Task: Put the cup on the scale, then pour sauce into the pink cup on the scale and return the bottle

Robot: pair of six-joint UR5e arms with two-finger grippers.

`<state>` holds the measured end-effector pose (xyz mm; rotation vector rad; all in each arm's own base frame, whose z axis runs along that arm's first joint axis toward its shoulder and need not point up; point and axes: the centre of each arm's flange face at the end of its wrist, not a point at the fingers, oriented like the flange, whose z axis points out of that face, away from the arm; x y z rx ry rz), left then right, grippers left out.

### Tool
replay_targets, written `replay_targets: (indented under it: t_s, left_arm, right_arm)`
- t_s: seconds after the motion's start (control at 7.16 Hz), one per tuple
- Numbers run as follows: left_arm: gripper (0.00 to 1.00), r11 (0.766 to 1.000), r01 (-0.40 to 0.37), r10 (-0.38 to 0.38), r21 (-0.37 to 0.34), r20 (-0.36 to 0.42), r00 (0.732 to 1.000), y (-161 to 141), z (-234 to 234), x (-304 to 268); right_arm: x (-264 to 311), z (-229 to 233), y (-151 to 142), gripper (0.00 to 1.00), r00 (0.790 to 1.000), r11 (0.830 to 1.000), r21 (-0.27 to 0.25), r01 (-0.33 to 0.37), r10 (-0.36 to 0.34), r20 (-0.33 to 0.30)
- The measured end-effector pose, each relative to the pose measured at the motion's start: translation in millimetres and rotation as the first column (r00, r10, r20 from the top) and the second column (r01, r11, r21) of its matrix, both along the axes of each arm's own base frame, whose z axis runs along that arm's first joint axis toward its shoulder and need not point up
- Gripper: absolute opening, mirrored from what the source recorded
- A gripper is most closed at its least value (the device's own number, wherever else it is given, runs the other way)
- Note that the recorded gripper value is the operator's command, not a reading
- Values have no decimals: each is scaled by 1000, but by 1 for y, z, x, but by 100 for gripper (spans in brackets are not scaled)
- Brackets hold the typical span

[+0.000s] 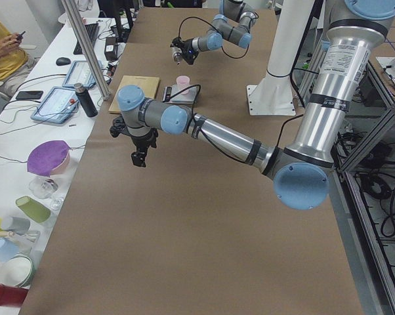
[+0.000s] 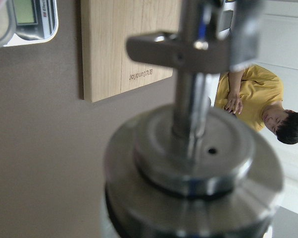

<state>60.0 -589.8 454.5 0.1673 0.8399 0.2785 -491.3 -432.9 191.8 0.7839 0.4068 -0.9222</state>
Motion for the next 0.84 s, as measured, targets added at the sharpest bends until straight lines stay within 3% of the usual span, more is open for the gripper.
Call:
replay_targets:
  t_s: [0.14,0.28,0.42,0.56,0.84]
  left_arm:
    - [100,1000,3,-3,2,-5,1000,-1,-3,-1]
    - [100,1000,6,-6,2,-12,1000,-1,-5,-3]
    - [100,1000,7,-7,4,-16,1000,-1,-7,-3]
    - [100,1000,7,-7,8,-19,1000,-2,-8,-3]
    - [100,1000,5,-4,28,-21,1000,-6,-15,-2]
  right_arm:
    - [13,-2,12,0,995,1000,-5,-9,10,99]
    - [23,-6,23,0,974,1000,-16,-18,22,227]
    - [32,-8,29,0,927,999,-31,-34,43,373]
    - [42,-2,27,0,849,997,-56,-53,75,523]
    - [79,34,6,0,635,987,-145,-63,152,757]
